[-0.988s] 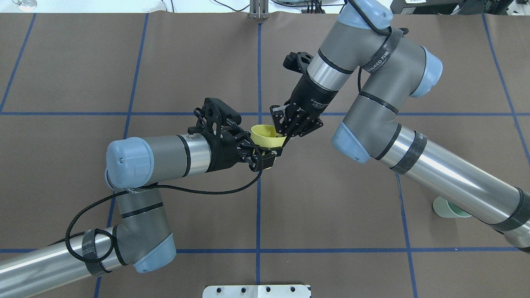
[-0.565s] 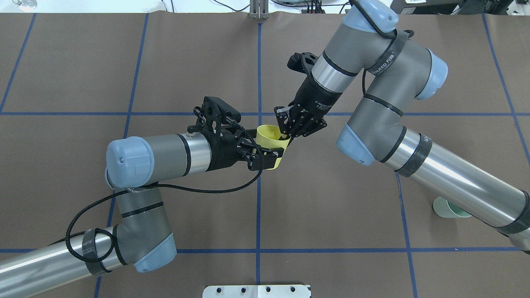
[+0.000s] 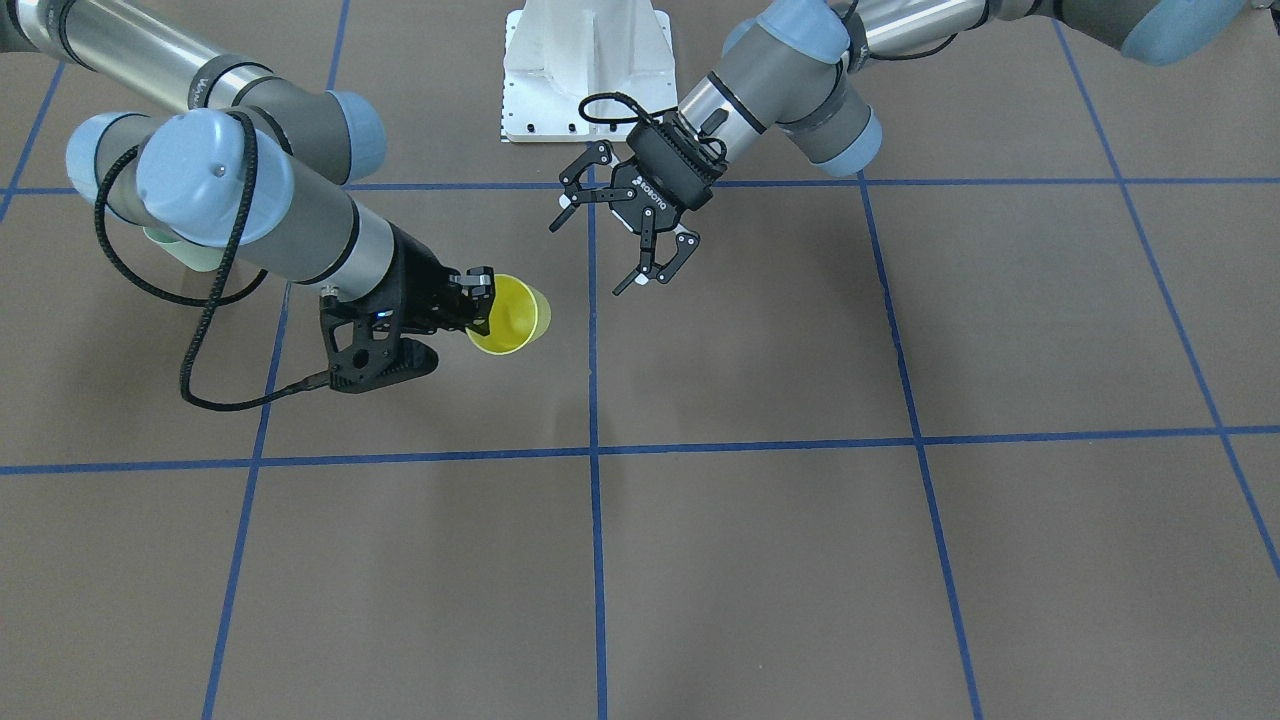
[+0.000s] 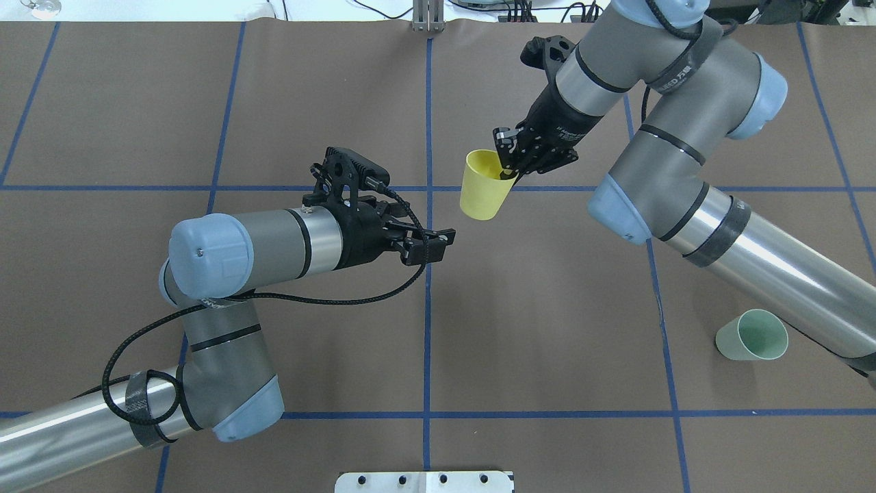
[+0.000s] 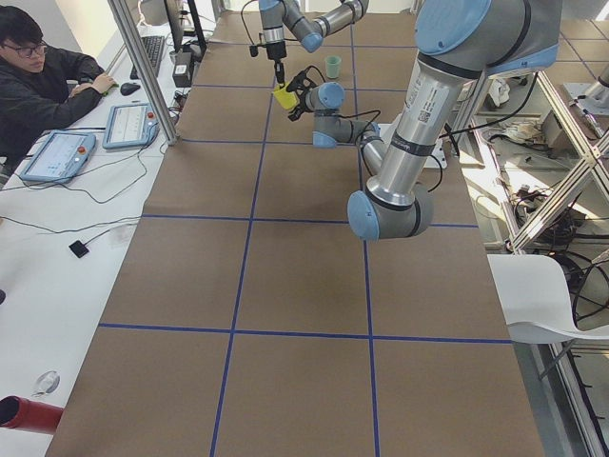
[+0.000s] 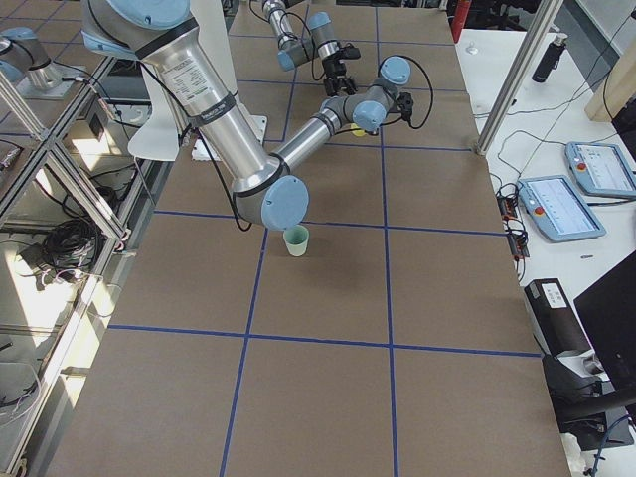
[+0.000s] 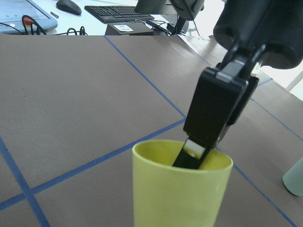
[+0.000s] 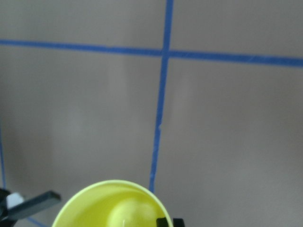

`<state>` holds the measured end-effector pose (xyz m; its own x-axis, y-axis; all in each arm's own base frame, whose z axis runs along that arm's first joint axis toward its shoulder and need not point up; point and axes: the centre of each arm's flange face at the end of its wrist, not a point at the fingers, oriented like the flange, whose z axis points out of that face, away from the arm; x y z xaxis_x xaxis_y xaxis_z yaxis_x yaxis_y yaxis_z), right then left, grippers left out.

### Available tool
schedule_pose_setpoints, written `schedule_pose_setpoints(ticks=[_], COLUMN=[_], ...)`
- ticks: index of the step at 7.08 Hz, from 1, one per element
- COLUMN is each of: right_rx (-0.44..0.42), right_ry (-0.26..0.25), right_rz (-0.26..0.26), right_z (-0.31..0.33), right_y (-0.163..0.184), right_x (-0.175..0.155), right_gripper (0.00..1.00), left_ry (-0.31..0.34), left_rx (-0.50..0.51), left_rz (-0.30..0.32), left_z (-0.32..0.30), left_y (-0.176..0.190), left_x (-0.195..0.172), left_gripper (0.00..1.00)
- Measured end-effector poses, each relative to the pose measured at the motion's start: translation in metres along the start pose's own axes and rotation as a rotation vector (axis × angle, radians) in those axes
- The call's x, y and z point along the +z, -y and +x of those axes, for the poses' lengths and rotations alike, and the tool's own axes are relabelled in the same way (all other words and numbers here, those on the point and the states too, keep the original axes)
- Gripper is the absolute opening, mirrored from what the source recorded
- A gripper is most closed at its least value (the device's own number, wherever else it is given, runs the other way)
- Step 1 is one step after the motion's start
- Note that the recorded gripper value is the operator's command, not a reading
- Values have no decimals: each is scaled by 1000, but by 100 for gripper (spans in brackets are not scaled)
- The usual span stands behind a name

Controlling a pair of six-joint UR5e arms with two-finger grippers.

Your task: Transfer and stack yellow cup on green cup

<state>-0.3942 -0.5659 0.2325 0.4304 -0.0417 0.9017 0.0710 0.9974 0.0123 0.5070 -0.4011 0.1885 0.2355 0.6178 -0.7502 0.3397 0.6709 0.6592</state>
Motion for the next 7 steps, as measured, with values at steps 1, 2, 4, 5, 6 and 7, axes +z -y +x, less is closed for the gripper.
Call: schedule_pose_setpoints(ticks=[1,2,4,5,6,7], right_rx=[19,10,-63,-116,-162,-181], right_ry=[-33,-66,-150,-200,-249,-287], right_rz=[81,161,266,286,287,280], right_z=[30,62,119,148,179,208], right_y=[20,32,17,2,-14,-34], right_x=[-29,-61,-94,-99,-101,-102], right_gripper=[0,0,0,0,0,0], left_ry=[23,62,206,299,379,438], left_rx=[-1,-5,-48,-94,-122,-107], left_rz=[-10,-43,-203,-276,-326,-373], left_z=[-13,-33,-79,-111,-151,-198], left_y=[-2,3,41,59,65,64], left_x=[-8,-22,-59,-79,-101,-130], left_gripper=[100,100,100,100,100,100])
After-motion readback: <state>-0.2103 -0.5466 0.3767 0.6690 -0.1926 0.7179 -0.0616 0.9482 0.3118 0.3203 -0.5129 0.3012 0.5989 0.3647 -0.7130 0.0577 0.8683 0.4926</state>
